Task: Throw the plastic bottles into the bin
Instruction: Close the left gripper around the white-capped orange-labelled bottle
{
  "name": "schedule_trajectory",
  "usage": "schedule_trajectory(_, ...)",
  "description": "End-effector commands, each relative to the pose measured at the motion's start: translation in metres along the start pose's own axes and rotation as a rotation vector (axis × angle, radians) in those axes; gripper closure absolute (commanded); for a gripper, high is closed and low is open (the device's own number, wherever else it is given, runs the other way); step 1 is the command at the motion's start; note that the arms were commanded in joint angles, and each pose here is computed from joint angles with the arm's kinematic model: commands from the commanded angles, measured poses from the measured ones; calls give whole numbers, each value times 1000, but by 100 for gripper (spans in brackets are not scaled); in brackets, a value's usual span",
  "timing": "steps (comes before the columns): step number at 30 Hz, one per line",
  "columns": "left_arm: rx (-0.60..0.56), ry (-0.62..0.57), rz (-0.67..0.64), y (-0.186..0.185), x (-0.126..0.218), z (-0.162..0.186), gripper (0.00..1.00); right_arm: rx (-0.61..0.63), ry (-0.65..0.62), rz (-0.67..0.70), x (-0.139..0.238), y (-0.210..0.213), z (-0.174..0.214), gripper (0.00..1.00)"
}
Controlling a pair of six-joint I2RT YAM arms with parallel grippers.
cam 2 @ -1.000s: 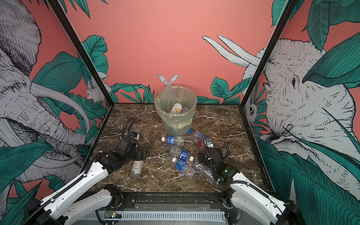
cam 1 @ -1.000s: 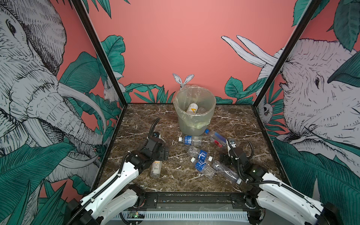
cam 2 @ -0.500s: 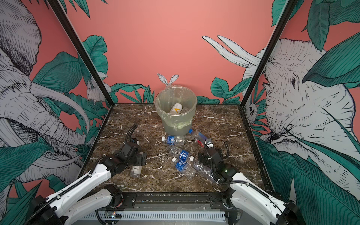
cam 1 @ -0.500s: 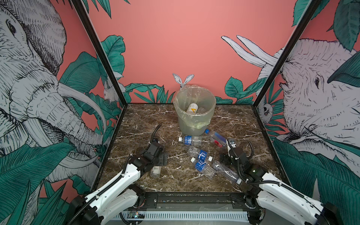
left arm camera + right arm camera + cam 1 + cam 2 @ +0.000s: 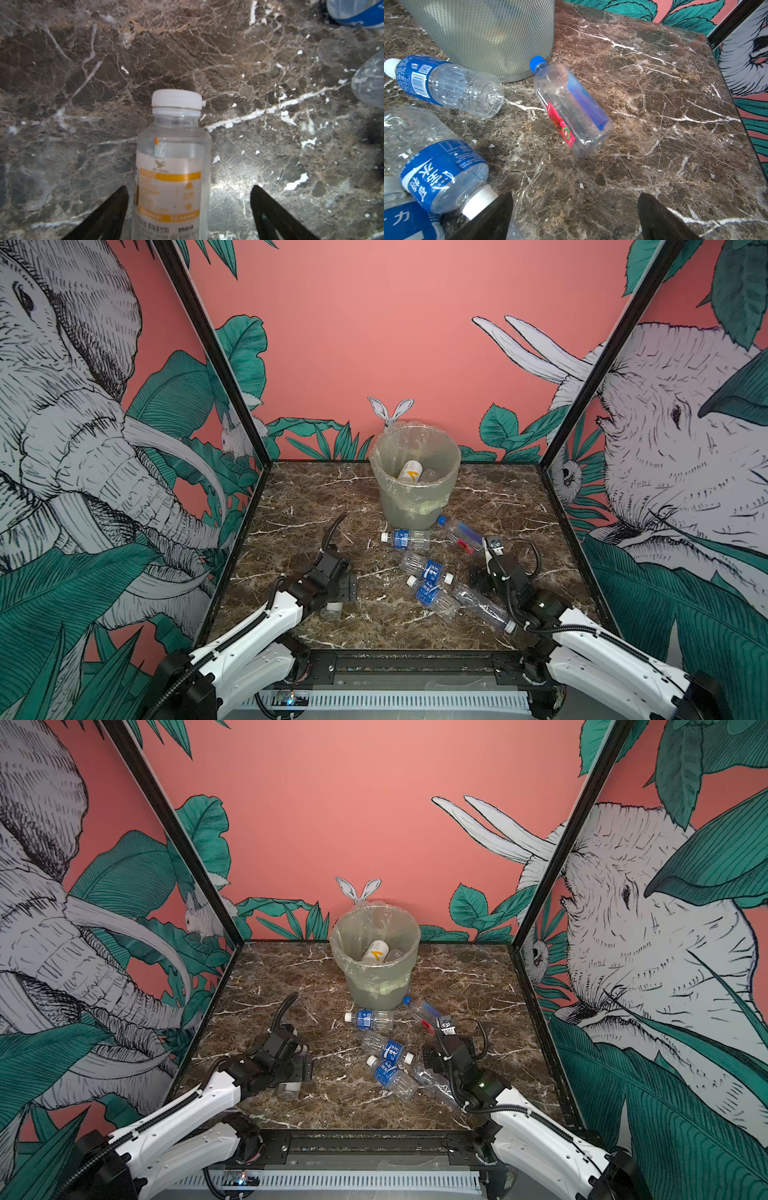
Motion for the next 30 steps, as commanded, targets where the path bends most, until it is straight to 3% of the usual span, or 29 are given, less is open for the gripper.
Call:
schedule_trajectory(1,37,21,15,-1,-6,7,9,-27,-51,-5,3,3,-13,5)
schedule_trajectory(10,46,55,27,-2,-18,15,16,-26,-50,-3,2,3,-13,5)
schedule_trajectory(23,35,50,27,-2,-21,17,46,-25,-49,-2,2,3,-13,6)
schedule_trajectory(30,17,-30,58,-2,-11,12,51,-25,-49,-3,2,3,-13,6)
Point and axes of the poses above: each gripper's point midway between its finger pads, its own x axis back along the fingers, its own y axis along the line the jaws close on, z = x × y, the point moved 9 cm from there along x, back along the fingers, and after that the axes turned 13 degrees about -x, right-handed, at the moved point
